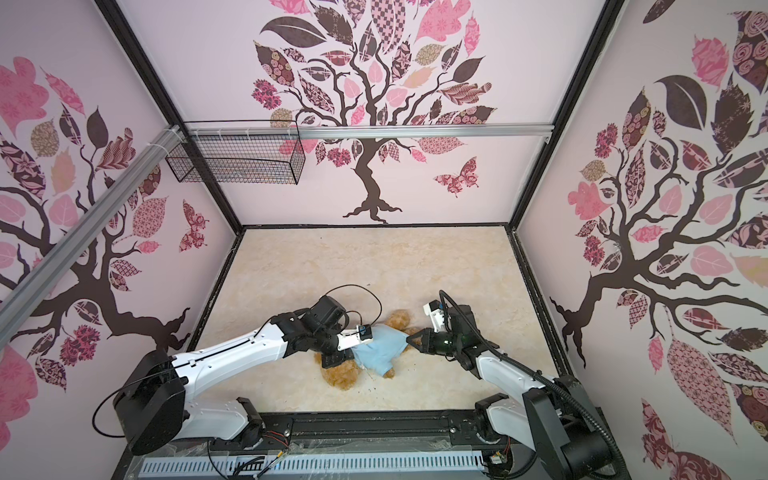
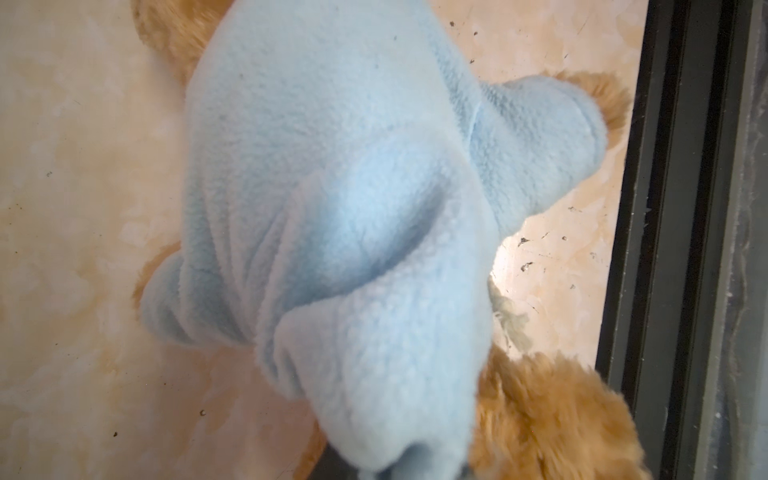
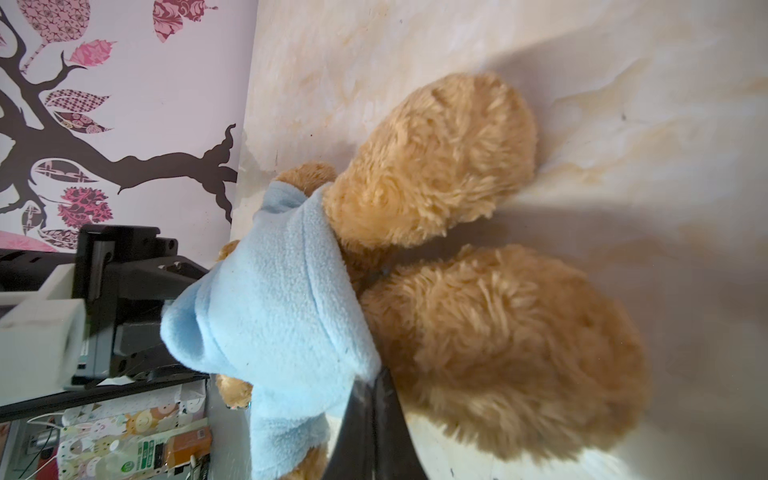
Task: Dress the teddy bear
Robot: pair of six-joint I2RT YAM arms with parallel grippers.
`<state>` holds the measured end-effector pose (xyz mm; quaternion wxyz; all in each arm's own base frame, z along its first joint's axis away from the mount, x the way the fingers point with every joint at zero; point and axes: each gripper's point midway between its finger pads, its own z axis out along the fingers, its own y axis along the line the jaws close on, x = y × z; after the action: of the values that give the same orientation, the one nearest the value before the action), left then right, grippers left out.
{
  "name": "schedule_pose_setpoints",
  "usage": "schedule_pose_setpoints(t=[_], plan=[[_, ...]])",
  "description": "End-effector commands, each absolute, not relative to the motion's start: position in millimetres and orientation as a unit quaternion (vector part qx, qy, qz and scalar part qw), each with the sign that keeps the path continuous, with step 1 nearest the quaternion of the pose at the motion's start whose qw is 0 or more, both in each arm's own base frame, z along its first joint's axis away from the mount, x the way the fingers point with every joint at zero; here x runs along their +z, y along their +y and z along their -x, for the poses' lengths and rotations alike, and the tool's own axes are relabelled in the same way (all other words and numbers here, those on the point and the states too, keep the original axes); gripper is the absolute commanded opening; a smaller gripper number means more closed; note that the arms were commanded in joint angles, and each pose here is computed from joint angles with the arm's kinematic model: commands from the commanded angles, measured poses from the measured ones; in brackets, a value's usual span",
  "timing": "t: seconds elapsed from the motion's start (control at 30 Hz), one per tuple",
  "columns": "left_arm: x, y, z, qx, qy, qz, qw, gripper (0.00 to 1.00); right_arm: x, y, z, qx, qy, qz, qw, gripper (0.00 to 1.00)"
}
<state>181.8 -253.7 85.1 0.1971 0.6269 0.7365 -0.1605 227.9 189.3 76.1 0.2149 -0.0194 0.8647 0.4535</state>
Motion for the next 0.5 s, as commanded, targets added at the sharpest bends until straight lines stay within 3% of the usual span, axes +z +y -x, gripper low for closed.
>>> schedule_pose_setpoints(t=[0.0, 0.17, 0.33, 0.47], plan=[[89, -242, -167, -0.179, 0.744, -0.621, 0.169, 0.10, 80, 177, -246, 0.422, 0.867, 0.011, 0.265, 0.03], [126, -265, -165, -0.281, 0.755, -0.560, 0.194, 0.00, 126, 186, -243, 0.432, 0.838, 0.074, 0.325, 0.25], [172, -277, -175, -0.438, 0.770, -0.413, 0.210, 0.00, 177, 179, -241, 0.424, 0.794, 0.105, 0.422, 0.32], [191, -285, -184, -0.530, 0.761, -0.318, 0.197, 0.00, 190, 190, -230, 0.438, 0.772, 0.130, 0.442, 0.37]])
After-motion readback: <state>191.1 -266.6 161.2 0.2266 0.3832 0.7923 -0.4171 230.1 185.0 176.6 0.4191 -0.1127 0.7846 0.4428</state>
